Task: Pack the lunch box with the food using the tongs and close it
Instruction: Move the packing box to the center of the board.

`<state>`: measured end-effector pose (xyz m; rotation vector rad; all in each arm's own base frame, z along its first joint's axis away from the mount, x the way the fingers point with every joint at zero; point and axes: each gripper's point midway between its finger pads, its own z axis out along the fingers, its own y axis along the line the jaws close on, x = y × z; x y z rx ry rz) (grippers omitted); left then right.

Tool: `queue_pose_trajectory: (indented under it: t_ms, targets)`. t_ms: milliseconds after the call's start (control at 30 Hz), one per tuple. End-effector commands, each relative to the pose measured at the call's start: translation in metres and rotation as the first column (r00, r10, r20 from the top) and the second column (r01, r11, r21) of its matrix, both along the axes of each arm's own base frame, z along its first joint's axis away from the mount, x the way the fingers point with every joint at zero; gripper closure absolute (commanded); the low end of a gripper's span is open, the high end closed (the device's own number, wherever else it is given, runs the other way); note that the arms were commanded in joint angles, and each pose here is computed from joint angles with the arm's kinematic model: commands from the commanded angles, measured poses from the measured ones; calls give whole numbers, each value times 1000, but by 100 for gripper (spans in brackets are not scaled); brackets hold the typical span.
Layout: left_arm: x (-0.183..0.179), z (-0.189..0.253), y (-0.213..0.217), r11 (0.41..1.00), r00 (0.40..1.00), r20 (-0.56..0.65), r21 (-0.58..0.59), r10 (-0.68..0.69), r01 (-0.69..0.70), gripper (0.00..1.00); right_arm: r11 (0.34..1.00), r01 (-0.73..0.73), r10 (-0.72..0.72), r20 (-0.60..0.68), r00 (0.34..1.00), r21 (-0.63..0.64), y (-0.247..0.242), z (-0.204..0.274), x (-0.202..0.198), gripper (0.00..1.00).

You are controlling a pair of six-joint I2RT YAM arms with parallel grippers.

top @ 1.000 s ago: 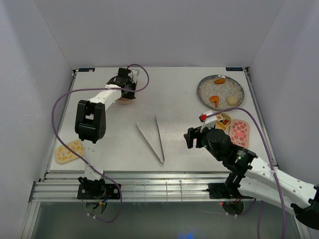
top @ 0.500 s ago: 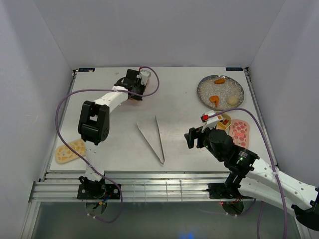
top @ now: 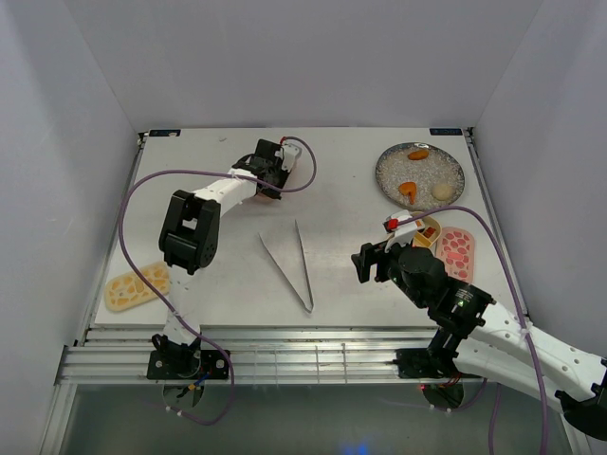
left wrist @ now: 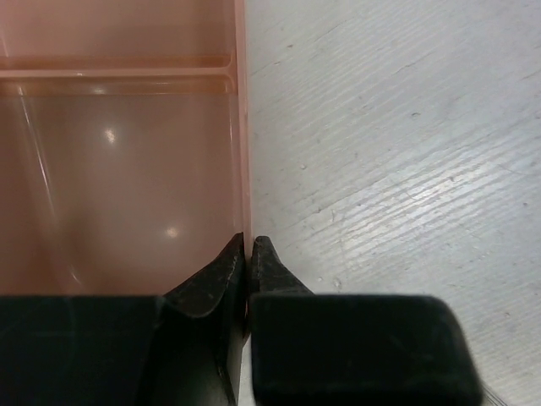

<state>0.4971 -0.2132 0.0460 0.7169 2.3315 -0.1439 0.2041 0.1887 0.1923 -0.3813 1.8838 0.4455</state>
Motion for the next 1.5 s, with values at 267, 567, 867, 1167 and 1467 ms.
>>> queue_pose_trajectory:
  t_ms: [267, 567, 867, 1167, 1467]
  targets:
    - [20, 24, 7, 999, 994, 105, 23, 26, -29, 82, 1000, 8, -8, 32, 999, 13, -1, 6, 3, 18]
    - [22, 23, 10, 998, 992, 111, 31, 52, -56, 65, 1000, 9, -10, 35, 999, 16, -1, 7, 3, 18]
    - [31, 75, 15, 983, 959, 216, -61, 181, -172, 34, 1000, 30, -30, 41, 999, 6, -5, 8, 5, 18]
    - [15, 187, 26, 856, 849, 247, -366, 467, -365, 2, 998, 58, -57, 45, 997, -12, -8, 5, 8, 18]
    - [-87, 195, 24, 701, 827, -55, -500, 560, -508, 2, 999, 50, -50, 37, 998, -15, -7, 2, 8, 18]
